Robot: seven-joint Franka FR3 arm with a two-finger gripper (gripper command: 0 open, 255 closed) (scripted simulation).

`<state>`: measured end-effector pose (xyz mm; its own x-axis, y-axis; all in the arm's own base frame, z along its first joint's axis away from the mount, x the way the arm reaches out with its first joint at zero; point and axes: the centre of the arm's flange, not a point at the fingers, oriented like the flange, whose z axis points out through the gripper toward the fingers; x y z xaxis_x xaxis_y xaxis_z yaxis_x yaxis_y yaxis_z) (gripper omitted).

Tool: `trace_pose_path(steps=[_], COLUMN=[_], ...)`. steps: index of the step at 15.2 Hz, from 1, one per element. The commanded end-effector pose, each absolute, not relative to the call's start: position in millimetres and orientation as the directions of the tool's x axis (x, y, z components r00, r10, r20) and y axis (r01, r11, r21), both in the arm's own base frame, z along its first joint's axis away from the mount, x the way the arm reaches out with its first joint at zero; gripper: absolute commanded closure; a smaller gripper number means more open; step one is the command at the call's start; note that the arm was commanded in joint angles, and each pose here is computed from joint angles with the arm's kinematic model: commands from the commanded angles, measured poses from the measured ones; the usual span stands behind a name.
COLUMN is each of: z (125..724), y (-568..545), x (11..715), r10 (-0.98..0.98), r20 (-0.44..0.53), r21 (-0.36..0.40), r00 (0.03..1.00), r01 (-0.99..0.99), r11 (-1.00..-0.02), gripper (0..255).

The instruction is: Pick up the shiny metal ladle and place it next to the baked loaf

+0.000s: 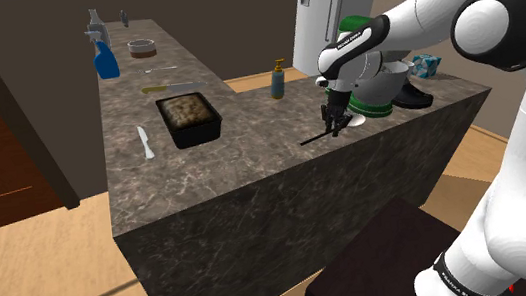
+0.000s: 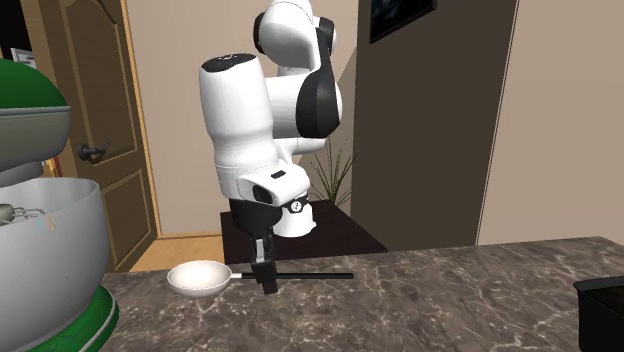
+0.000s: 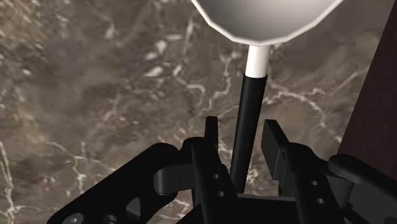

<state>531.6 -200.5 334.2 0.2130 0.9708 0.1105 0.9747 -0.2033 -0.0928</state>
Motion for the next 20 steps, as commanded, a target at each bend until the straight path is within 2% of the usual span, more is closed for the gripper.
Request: trace_pose_path(steps=[1, 8, 20], z=[333.1, 333.1, 396.5], y=[-200.4, -200.4, -200.4], x=[531.1, 531.0, 531.0], r10=[0.971, 0.971, 0.971], r20=[0.111, 0.111, 0.111], r21=[-0.096, -0.096, -0.096], r00=[0.213, 0.213, 0.213], r01=[0.974, 0.974, 0.974], r11=[-0.203, -0.203, -0.203], gripper=[255, 255, 255])
